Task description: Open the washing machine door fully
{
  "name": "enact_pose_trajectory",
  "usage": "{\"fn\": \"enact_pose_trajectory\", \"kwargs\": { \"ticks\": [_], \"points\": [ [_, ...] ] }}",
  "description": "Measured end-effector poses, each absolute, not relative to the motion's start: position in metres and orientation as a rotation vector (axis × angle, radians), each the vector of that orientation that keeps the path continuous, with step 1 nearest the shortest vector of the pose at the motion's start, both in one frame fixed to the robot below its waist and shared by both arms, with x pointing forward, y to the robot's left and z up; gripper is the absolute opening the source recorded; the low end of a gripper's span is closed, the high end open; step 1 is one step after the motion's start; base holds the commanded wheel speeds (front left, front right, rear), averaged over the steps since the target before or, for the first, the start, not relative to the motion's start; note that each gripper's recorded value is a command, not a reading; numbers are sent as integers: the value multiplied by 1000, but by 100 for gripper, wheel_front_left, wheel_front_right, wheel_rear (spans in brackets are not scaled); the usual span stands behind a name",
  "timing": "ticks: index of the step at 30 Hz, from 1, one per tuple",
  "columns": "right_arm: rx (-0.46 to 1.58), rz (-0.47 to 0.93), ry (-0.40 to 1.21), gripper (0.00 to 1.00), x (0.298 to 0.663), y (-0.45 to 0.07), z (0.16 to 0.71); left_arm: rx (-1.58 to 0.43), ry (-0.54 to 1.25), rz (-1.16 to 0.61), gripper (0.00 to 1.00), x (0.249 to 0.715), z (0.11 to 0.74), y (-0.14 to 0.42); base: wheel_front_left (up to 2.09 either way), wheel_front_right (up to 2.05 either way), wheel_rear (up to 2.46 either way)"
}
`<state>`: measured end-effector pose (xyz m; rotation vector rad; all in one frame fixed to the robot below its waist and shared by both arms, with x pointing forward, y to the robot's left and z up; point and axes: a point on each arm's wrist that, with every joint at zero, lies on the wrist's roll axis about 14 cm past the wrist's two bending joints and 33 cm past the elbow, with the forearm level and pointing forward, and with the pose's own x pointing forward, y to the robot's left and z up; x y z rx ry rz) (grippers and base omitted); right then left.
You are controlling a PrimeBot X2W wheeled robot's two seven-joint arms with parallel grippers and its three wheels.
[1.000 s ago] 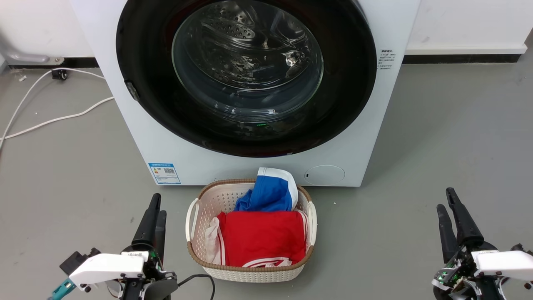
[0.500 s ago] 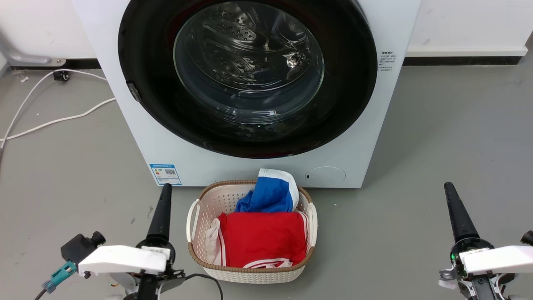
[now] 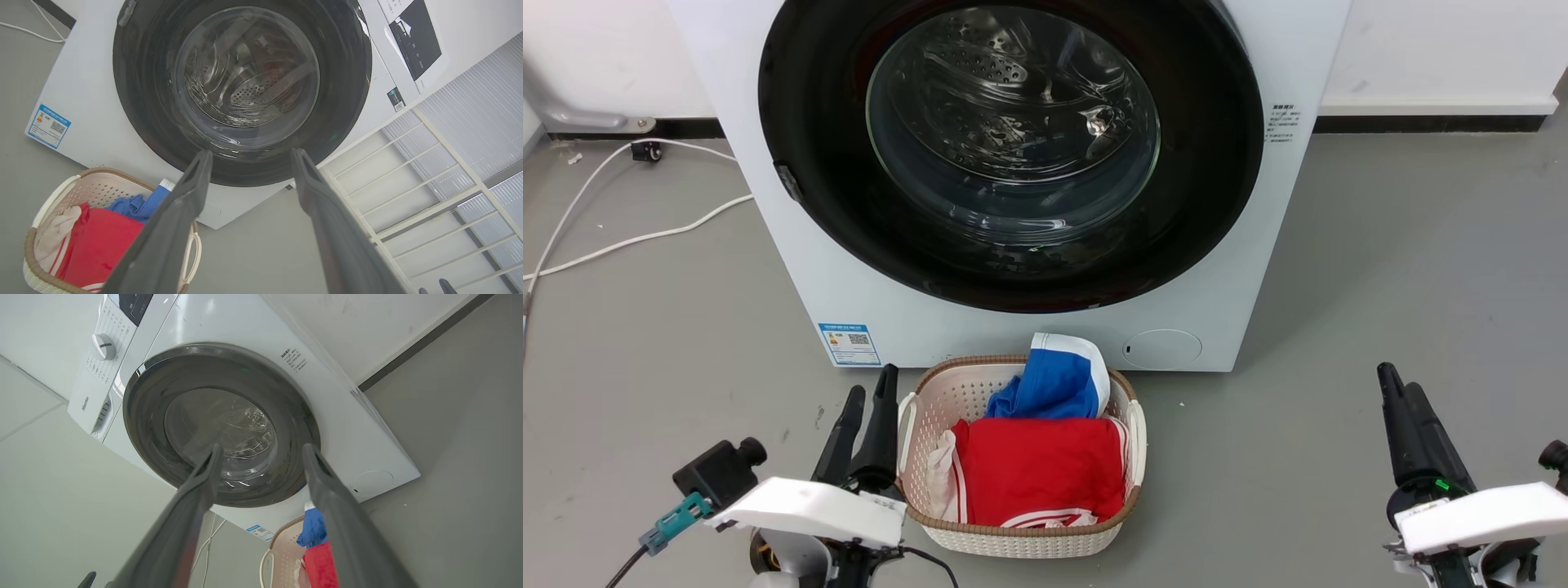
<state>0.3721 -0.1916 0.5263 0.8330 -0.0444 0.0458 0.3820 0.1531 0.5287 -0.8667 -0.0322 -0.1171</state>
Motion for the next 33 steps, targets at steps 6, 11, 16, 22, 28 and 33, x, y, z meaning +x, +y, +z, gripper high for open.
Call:
{"fn": "enact_pose_trajectory", "kwargs": {
  "ticks": [6, 11, 16, 22, 28, 33],
  "points": [
    [727, 64, -30, 100, 371, -188, 527, -755, -38, -137, 100, 381, 530, 147, 0, 0, 0],
    [648, 69, -15, 100, 370, -186, 525, -670, -44, -139, 100, 380, 530, 144, 0, 0, 0],
    [572, 80, -14, 100, 369, -184, 527, -605, -55, -141, 100, 380, 531, 143, 0, 0, 0],
    [486, 89, -6, 100, 367, -181, 526, -508, -61, -143, 100, 379, 530, 142, 0, 0, 0],
    [413, 99, -12, 100, 367, -179, 529, -428, -65, -141, 100, 378, 529, 142, 0, 0, 0],
    [345, 105, -12, 100, 367, -178, 530, -360, -67, -138, 100, 377, 527, 143, 0, 0, 0]
  ]
}}
